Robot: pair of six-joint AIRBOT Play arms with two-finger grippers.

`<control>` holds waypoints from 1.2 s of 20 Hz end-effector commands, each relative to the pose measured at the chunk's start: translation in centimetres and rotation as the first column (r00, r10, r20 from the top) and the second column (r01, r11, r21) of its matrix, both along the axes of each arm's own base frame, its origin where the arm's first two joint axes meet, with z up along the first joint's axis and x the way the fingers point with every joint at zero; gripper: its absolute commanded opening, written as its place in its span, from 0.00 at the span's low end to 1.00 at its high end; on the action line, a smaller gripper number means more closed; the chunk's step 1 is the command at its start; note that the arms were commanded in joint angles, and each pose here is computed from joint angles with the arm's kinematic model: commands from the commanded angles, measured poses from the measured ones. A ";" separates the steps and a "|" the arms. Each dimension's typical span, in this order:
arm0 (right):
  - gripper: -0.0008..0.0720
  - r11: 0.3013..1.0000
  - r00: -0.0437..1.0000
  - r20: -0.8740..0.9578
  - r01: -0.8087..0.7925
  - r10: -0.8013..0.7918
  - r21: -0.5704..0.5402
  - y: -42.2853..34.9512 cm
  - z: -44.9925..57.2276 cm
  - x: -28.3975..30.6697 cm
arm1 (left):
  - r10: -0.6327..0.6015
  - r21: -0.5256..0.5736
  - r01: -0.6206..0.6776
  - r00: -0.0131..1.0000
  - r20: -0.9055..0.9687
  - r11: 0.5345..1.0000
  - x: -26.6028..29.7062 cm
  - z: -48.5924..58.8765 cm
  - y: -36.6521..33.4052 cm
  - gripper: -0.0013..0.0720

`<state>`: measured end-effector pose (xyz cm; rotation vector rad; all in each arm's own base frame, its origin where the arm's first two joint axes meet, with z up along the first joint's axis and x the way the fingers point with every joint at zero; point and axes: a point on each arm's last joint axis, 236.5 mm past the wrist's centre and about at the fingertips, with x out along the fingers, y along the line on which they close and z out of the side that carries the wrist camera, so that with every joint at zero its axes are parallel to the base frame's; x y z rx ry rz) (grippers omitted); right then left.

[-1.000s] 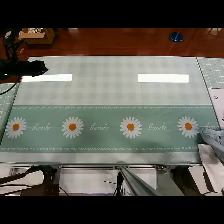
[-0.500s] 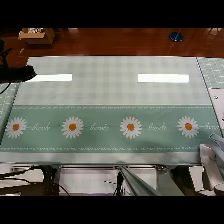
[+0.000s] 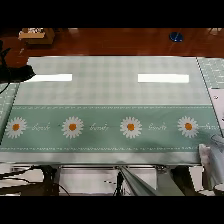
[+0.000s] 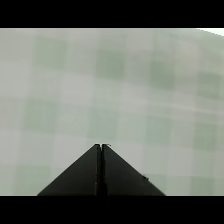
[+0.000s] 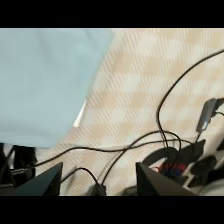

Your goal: Fold the shirts.

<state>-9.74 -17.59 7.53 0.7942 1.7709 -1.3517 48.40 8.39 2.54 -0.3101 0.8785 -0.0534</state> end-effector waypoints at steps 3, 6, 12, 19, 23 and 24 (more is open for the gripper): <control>0.74 0.915 0.858 0.331 -0.330 0.393 -0.231 -8.1 2.9 14.0 | -0.154 0.026 0.153 0.984 0.084 0.988 1.7 3.5 -4.1 0.05; 0.74 0.666 0.520 0.417 -0.608 0.745 -0.433 -8.2 7.4 30.9 | -0.282 0.016 0.285 0.941 0.187 0.959 3.4 7.8 -10.8 0.30; 0.74 0.373 -0.013 0.526 -0.692 0.850 -0.619 10.4 6.3 54.6 | -0.521 0.091 0.514 0.850 0.083 0.853 0.1 9.6 -23.7 0.65; 0.82 0.180 -0.126 0.607 -0.890 0.785 -0.418 22.3 0.1 53.6 | -0.472 0.222 0.536 0.835 -0.282 0.815 -5.3 4.0 -24.5 0.83; 0.82 0.149 -0.083 0.596 -0.932 0.798 -0.329 21.8 -0.8 51.3 | -0.485 0.217 0.549 0.826 -0.287 0.807 -5.5 3.7 -25.3 0.83; 0.82 0.149 -0.079 0.598 -0.934 0.798 -0.323 21.9 -0.8 51.1 | -0.485 0.217 0.550 0.826 -0.287 0.807 -5.5 3.7 -25.3 0.83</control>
